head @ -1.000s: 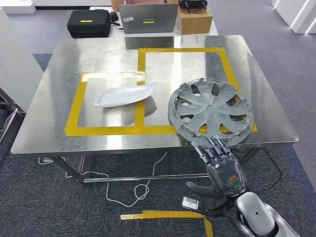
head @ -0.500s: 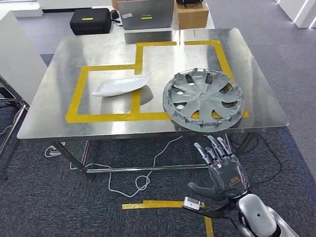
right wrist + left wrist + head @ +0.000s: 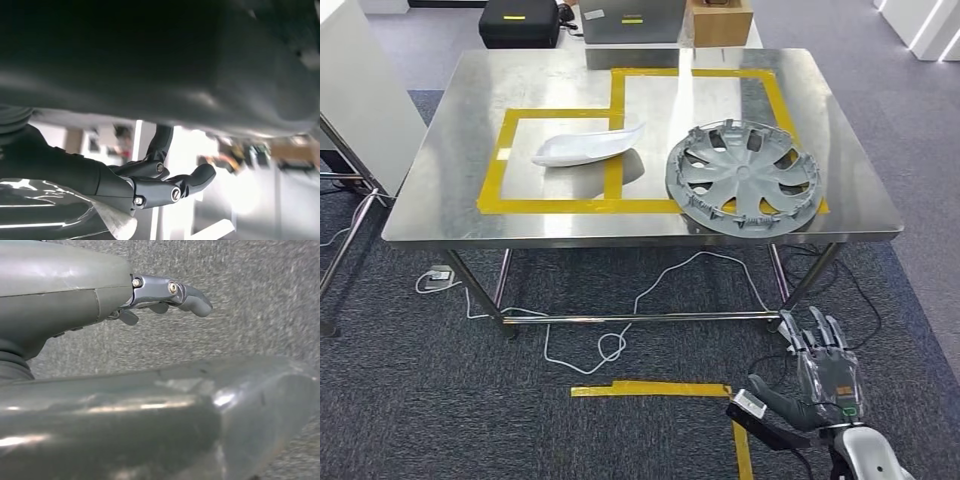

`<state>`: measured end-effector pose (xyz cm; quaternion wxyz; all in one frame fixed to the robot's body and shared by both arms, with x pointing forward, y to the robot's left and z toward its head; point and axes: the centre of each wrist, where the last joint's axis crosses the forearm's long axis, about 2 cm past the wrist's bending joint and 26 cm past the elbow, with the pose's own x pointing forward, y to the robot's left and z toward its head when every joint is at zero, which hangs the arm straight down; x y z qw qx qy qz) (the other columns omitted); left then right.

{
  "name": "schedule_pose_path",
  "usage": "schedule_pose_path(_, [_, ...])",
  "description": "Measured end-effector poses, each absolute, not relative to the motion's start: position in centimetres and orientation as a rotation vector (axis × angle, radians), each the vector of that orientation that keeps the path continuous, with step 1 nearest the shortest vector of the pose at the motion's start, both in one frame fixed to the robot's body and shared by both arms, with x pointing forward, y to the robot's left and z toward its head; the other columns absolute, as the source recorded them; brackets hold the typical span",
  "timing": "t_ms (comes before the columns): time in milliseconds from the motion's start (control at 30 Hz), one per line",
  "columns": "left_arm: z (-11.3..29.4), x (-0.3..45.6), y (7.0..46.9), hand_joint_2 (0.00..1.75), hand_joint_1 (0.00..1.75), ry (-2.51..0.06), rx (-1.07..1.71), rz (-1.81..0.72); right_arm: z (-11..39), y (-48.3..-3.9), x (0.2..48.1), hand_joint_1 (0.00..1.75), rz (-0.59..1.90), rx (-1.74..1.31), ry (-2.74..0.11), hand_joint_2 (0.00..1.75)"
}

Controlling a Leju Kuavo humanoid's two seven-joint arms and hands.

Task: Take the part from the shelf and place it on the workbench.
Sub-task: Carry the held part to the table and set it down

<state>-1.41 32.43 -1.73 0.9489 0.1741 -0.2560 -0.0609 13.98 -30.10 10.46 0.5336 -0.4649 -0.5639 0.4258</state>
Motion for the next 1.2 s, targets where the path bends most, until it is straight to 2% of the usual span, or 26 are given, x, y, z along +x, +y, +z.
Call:
schedule_pose_path(133, [-1.8, -0.8, 31.6, 0.00, 0.00, -0.543, 0.345, -0.141, 9.4, -30.9, 12.2, 0.00, 0.847, -0.903, -1.199, 0.00])
schedule_pose_path(267, [-3.4, 2.3, 28.5, 0.00, 0.00, -0.647, 0.379, -0.134, 7.4, -30.7, 10.2, 0.00, 0.623, -0.638, -1.043, 0.00])
schedule_pose_path(500, [-5.5, 3.9, 25.7, 0.00, 0.00, -0.675, 0.297, -0.147, 4.6, -30.7, 7.3, 0.00, 0.360, -0.446, -0.834, 0.00])
schedule_pose_path(633, [-6.1, 3.8, 25.6, 0.00, 0.00, -0.669, 0.291, -0.142, 2.6, -30.9, 5.0, 0.00, 0.221, -0.360, -0.703, 0.00])
schedule_pose_path(867, [-6.4, 3.6, 25.3, 0.00, 0.00, -0.624, 0.261, -0.156, 1.1, -31.2, 2.9, 0.00, 0.159, -0.334, -0.560, 0.00])
schedule_pose_path(1000, [-5.3, 1.0, 26.9, 0.00, 0.00, -0.522, 0.234, -0.174, 0.1, -31.1, 1.8, 0.00, 0.137, -0.295, -0.489, 0.00])
schedule_pose_path(1200, [-3.6, -0.4, 29.3, 0.00, 0.00, -0.537, 0.242, -0.229, -0.9, -30.7, 0.9, 0.00, 0.103, -0.229, -0.417, 0.00])
